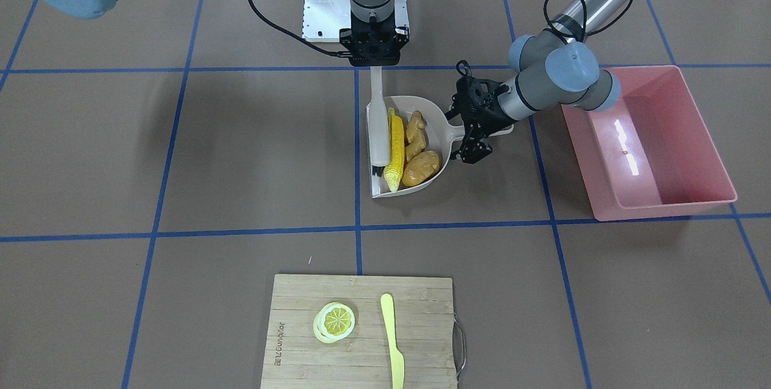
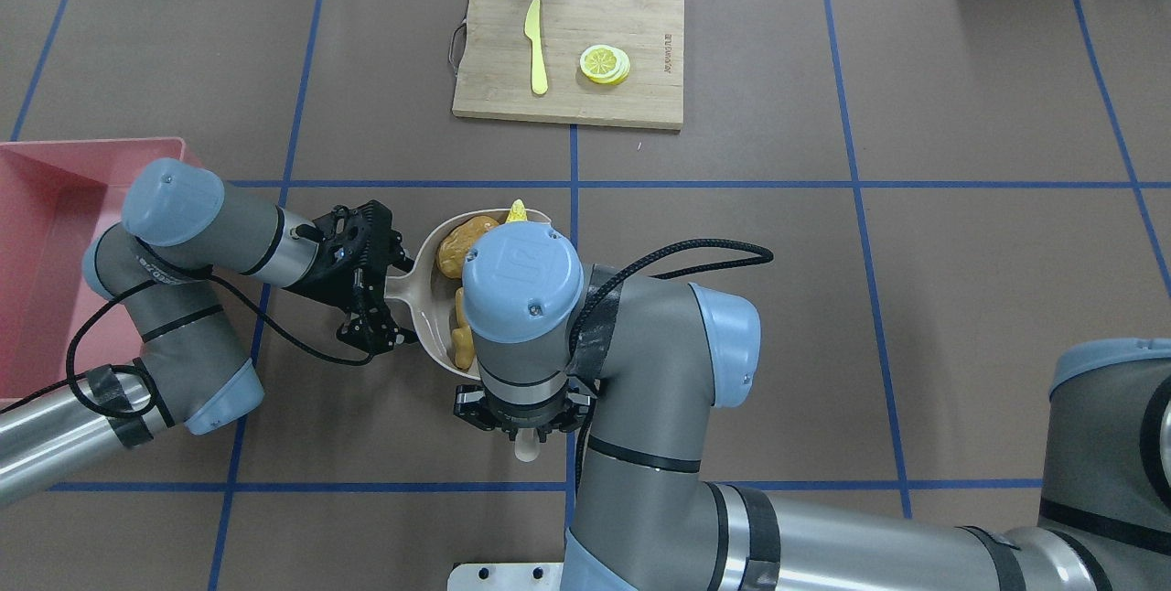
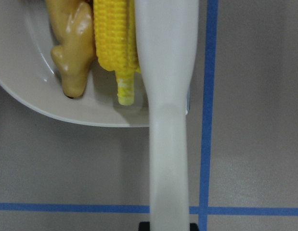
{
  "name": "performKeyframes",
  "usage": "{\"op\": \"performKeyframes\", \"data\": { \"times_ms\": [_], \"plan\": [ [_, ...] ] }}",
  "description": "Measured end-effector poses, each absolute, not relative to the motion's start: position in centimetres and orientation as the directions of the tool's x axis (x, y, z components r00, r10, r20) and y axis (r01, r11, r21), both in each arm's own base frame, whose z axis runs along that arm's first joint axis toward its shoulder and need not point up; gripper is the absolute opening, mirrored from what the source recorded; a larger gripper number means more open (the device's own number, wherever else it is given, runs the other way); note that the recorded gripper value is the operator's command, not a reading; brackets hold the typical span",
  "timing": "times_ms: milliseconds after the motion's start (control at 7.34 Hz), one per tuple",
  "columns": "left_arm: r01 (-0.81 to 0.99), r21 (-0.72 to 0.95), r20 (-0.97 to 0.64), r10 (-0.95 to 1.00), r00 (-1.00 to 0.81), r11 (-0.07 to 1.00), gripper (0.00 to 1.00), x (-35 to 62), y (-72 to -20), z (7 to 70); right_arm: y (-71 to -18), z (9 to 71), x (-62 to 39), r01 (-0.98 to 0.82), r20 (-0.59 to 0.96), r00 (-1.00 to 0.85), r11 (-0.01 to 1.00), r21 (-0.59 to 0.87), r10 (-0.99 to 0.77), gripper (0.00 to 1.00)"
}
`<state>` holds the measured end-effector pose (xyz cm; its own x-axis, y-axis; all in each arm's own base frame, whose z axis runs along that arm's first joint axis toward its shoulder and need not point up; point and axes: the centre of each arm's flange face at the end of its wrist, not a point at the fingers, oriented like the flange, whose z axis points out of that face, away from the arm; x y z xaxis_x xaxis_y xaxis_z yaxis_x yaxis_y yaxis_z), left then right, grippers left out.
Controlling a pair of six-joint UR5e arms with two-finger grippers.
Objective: Sweep and dump trash into bin
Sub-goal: 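Lift the brush away from the dustpan and move the right arm aside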
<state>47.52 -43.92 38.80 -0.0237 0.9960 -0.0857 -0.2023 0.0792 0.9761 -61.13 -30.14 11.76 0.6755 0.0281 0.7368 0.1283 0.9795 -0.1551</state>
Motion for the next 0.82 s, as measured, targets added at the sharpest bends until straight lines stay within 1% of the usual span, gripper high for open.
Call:
{"op": "performKeyframes", "data": {
  "times_ms": [408, 817],
  "plan": [
    [-0.201, 0.976, -0.085, 0.996, -0.025, 0.079, 0.98, 47.6, -43.9, 38.8, -30.1, 15.4, -60.9, 0.145, 0.713, 0.701, 0.973, -0.18, 0.027, 0.0],
    [-0.203, 0.976, -0.086, 0.996, -0.025, 0.08, 0.98, 47.6, -43.9, 38.9, -29.9, 15.7, -60.7, 0.159, 0.701, 0.713, 0.968, -0.193, 0.022, 0.0]
  ]
}}
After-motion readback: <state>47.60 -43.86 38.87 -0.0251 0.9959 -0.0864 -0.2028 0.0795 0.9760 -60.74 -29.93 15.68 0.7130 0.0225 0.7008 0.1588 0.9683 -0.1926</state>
